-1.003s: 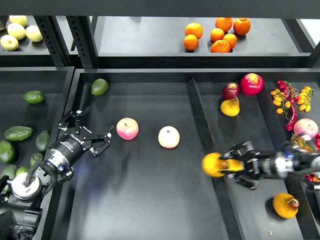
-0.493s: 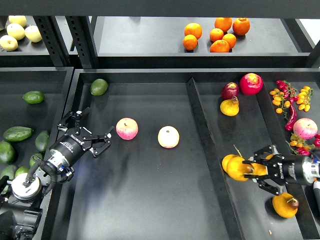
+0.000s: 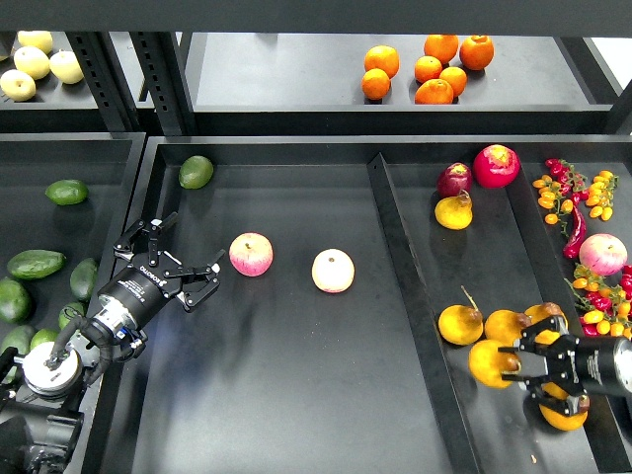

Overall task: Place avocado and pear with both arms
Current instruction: 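Lift the pear and carry it into the pear bin, then open the right gripper to release the pear in the bin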

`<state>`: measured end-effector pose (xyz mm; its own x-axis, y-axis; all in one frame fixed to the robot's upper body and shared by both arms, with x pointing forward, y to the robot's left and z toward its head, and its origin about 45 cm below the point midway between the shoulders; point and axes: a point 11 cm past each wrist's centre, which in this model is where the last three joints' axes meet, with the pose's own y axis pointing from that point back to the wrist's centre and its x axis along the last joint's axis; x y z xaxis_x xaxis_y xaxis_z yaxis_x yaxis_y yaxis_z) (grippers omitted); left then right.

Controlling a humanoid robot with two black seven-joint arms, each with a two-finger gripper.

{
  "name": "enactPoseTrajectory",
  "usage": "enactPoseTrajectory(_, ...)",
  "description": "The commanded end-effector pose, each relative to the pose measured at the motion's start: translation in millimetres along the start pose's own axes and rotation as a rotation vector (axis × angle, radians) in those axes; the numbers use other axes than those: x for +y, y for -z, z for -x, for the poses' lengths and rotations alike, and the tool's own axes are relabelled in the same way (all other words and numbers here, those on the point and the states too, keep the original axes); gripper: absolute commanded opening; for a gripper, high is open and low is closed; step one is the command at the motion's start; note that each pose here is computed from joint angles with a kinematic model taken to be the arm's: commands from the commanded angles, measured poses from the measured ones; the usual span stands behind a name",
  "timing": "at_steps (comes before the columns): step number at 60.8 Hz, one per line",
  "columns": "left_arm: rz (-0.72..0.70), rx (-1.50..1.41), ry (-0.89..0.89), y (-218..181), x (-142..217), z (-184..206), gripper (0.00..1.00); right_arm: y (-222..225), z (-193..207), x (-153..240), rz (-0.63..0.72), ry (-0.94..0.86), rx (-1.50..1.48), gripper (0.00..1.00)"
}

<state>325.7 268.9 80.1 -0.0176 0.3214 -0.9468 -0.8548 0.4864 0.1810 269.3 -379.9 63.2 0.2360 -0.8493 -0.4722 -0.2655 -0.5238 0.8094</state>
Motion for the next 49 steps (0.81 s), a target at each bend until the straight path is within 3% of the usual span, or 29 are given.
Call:
enactPoseTrajectory(1, 0.000, -0.001, 0.001, -0.2, -0.5, 0.5, 0.99, -5.3, -1.8, -3.0, 0.007, -0.003, -0.011, 0.10)
enactPoseTrajectory(34, 0.001, 0.001, -0.001, -0.2, 0.2, -0.5, 0.99, -25.7, -8.6, -17.9, 0.038, -0.020, -0.056, 0.22)
enactPoseTrajectory(49, 0.001, 0.000, 0.000, -0.5, -0.2, 0.1, 0.99, -26.0, -11.0, -17.9, 0.050, -0.035, -0.037, 0.46)
